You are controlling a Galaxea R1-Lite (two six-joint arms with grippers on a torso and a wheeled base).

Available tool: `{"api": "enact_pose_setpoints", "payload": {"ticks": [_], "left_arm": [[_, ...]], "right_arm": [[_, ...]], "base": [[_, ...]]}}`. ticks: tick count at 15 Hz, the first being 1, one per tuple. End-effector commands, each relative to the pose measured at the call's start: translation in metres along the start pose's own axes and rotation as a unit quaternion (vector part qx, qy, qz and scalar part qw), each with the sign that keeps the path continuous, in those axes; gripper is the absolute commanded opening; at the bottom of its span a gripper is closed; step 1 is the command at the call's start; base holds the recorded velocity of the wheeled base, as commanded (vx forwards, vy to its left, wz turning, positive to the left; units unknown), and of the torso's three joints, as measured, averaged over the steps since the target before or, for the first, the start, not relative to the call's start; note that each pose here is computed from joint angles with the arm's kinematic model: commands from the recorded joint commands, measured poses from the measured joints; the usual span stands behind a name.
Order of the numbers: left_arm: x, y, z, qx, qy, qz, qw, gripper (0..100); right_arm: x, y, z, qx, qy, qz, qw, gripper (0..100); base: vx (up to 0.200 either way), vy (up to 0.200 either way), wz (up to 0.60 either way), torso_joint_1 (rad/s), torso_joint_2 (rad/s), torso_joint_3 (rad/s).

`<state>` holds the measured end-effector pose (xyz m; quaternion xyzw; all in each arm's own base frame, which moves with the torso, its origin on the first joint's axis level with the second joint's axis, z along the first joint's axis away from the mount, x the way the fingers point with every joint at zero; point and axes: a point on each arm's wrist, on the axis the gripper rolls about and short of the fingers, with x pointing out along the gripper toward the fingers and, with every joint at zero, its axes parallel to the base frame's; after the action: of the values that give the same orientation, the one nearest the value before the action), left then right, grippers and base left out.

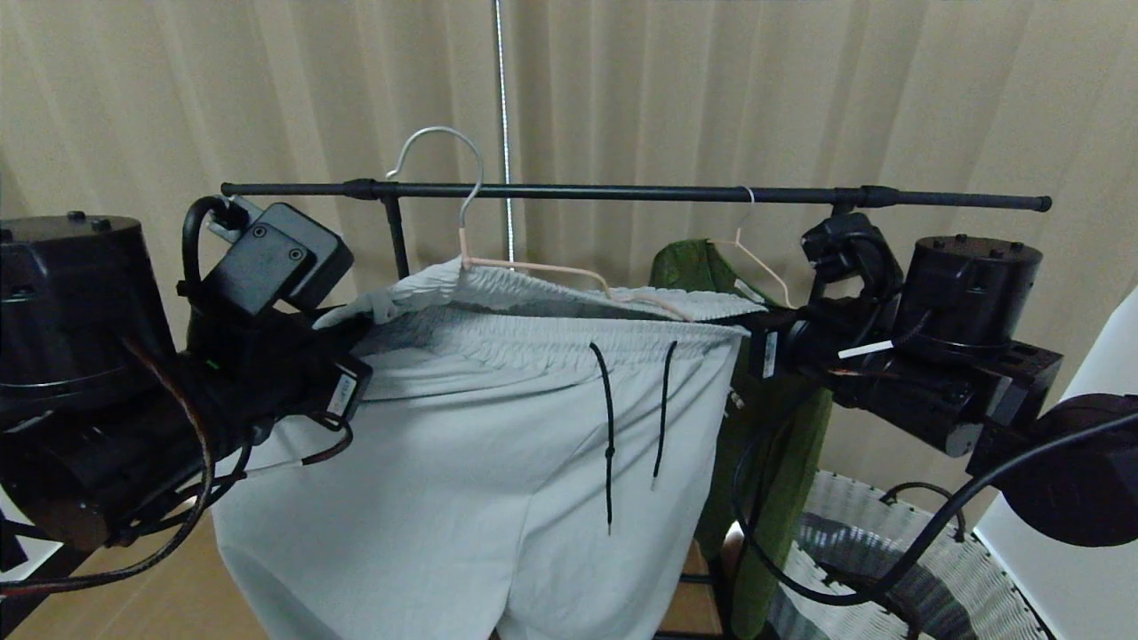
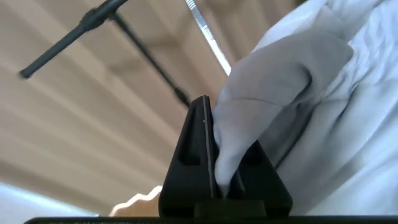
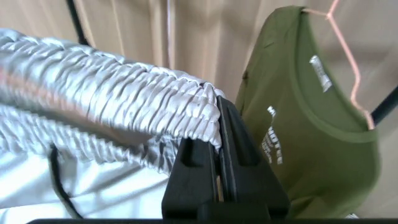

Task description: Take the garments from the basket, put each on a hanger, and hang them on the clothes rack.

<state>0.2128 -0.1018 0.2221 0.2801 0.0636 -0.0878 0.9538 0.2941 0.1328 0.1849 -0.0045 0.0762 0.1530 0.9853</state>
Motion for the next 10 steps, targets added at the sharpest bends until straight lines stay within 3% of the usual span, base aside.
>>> {"api": "enact_pose_setpoints", "payload": {"ticks": [1, 3, 6, 10], "left_arm": [[-0.002, 0.002, -0.006, 0.005, 0.010, 0.004, 0.9999, 0], [-0.001, -0.002, -0.010, 0.017, 0.017, -0.003, 0.9997, 0], [0.003, -0.006, -0.014, 0.026, 0.028, -0.006, 0.9992, 0], [0.004, -0.003, -0.012, 0.021, 0.042, 0.031, 0.9984, 0]], "right_arm": [[0.001, -0.002, 0.000, 0.000, -0.001, -0.003, 1.0000, 0], [-0.002, 0.003, 0.003, -0.003, -0.001, 0.007, 1.0000, 0], [-0.008, 0.031, 0.004, -0.021, -0.006, 0.051, 0.9985, 0], [-0.020, 0.056, 0.011, -0.031, -0.019, 0.097, 0.9946, 0]], "base": [[0.000, 0.000, 0.00, 0.000, 0.00, 0.000], [0.000, 0.000, 0.00, 0.000, 0.00, 0.000], [0.000, 0.000, 0.00, 0.000, 0.00, 0.000], [0.000, 0.000, 0.00, 0.000, 0.00, 0.000]]}}
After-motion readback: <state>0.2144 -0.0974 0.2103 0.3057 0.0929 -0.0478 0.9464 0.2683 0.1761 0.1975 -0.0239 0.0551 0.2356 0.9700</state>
